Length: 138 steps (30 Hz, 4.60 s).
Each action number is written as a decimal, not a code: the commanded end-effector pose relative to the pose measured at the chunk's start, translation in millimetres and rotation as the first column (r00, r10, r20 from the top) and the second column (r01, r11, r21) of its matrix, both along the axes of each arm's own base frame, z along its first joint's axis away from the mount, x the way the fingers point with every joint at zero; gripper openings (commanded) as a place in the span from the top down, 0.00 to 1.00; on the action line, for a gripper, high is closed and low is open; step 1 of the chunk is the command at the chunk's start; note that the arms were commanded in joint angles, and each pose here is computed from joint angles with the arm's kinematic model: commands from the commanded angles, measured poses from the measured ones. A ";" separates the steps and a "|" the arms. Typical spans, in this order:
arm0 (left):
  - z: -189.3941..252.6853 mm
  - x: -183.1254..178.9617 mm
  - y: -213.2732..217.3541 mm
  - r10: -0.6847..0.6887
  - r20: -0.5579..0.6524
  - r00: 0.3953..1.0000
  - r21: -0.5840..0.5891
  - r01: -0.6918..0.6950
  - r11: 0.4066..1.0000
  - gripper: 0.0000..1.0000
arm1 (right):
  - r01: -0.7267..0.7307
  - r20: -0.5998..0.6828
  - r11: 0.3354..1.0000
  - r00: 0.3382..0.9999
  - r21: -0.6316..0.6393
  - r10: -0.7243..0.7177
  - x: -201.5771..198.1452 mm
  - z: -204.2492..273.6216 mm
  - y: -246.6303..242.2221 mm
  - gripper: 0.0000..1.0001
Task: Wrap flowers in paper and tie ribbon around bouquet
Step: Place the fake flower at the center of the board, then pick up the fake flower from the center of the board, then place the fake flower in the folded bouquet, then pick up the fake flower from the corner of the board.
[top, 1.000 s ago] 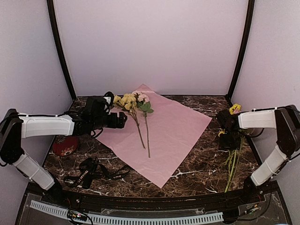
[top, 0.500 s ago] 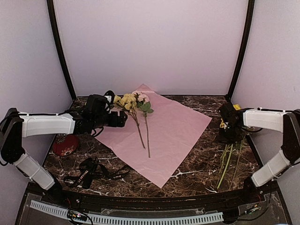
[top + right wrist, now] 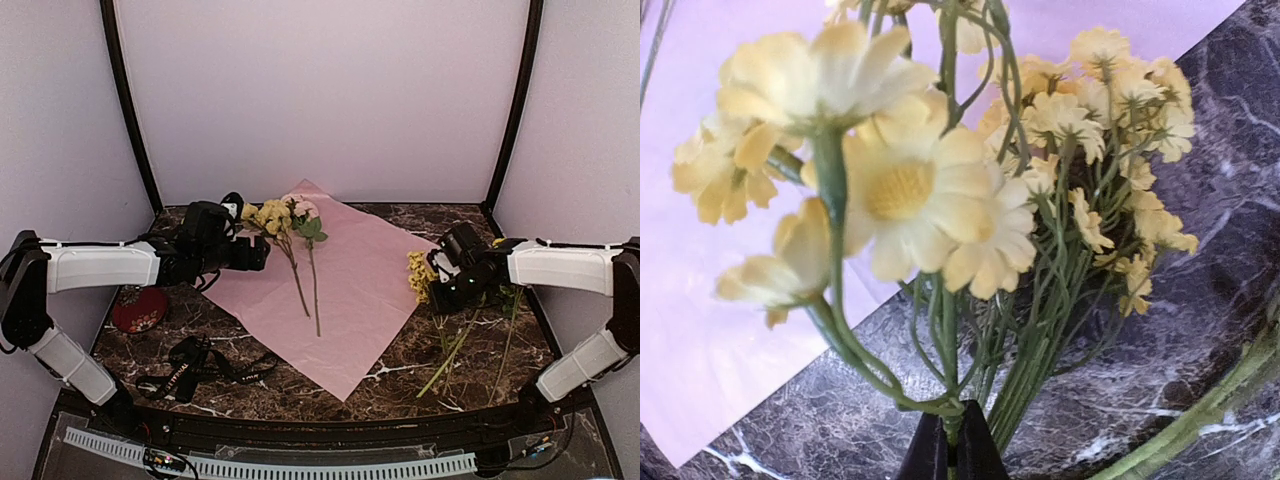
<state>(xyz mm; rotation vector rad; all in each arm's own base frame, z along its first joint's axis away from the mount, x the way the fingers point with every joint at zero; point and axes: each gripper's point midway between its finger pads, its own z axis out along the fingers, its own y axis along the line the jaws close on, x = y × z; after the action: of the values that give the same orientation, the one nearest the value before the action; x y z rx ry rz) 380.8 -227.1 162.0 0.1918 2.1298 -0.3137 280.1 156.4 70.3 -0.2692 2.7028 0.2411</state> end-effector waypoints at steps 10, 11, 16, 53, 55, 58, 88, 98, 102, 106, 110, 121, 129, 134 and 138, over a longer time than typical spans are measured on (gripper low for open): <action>11.3 2.2 2.5 0.005 0.022 1.000 -0.001 -0.005 1.000 0.02 | 0.116 -0.046 0.988 0.992 -0.100 -0.121 -16.4 6.3 -20.9 0.34; 10.9 2.1 2.7 0.006 0.022 1.000 0.000 -0.006 1.000 0.02 | 0.134 -0.055 0.986 0.989 -0.098 -0.140 -19.3 5.7 -22.6 0.28; 7.4 2.3 3.2 0.006 0.017 1.000 0.009 -0.006 1.000 0.02 | 0.148 -0.138 0.988 0.978 -0.052 -0.154 -35.1 -18.8 -16.7 0.22; 18.7 18.4 28.8 -0.068 -0.096 0.993 -0.031 0.065 0.997 0.01 | -0.184 0.274 0.902 0.959 0.391 0.077 133.6 109.0 255.9 1.00; 11.1 17.4 29.4 -0.072 -0.117 0.990 -0.036 0.069 0.997 0.01 | -0.216 0.240 0.895 0.962 0.389 0.128 129.4 85.3 282.5 1.00; 2.6 15.4 27.5 -0.091 -0.144 0.985 -0.048 0.085 0.995 0.01 | -0.210 0.173 0.897 0.973 0.390 0.152 126.3 53.0 303.6 1.00; -6.3 11.9 22.1 -0.150 -0.189 0.970 -0.019 0.149 0.989 0.01 | 0.504 0.120 0.858 0.862 -0.097 -0.492 42.9 31.8 -89.5 0.67; -11.1 13.5 23.1 -0.145 -0.194 0.970 -0.005 0.147 0.989 0.01 | 0.646 0.053 0.753 0.762 -0.122 -0.645 -5.5 9.2 -160.9 0.61; -8.6 13.0 22.3 -0.155 -0.195 0.969 -0.004 0.157 0.988 0.01 | 0.766 0.116 0.641 0.642 -0.051 -0.758 -1.0 13.7 -211.1 0.62; -4.4 11.9 21.0 -0.164 -0.185 0.969 -0.013 0.164 0.986 0.01 | 0.808 0.095 0.588 0.584 0.027 -0.806 0.1 -3.8 -222.6 0.56; -4.1 10.9 21.5 -0.165 -0.185 0.969 -0.011 0.166 0.986 0.01 | 0.819 0.031 0.569 0.569 0.069 -0.822 -0.8 -23.6 -220.7 0.50; -3.3 10.3 20.6 -0.176 -0.182 0.968 -0.011 0.177 0.984 0.01 | 0.820 -0.019 0.564 0.568 0.097 -0.823 -9.0 -50.7 -218.6 0.84; -2.7 10.5 18.3 -0.194 -0.188 0.963 0.000 0.198 0.980 0.01 | 0.831 0.190 0.539 0.512 0.139 -0.838 4.9 13.0 -243.7 1.00; 1.5 8.2 16.7 -0.206 -0.184 0.961 -0.013 0.207 0.978 0.01 | 0.848 0.380 0.510 0.428 0.146 -0.820 7.0 76.7 -268.8 1.00; 7.8 4.5 13.1 -0.229 -0.176 0.957 -0.036 0.226 0.973 0.01 | 0.802 0.462 0.563 0.429 0.202 -0.776 14.9 125.2 -266.1 1.00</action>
<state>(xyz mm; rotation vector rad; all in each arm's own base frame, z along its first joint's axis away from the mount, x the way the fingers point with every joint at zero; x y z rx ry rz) 387.3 -209.7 145.8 0.3924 2.3318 -0.4510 286.3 -96.3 137.6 0.9116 2.1394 -0.1084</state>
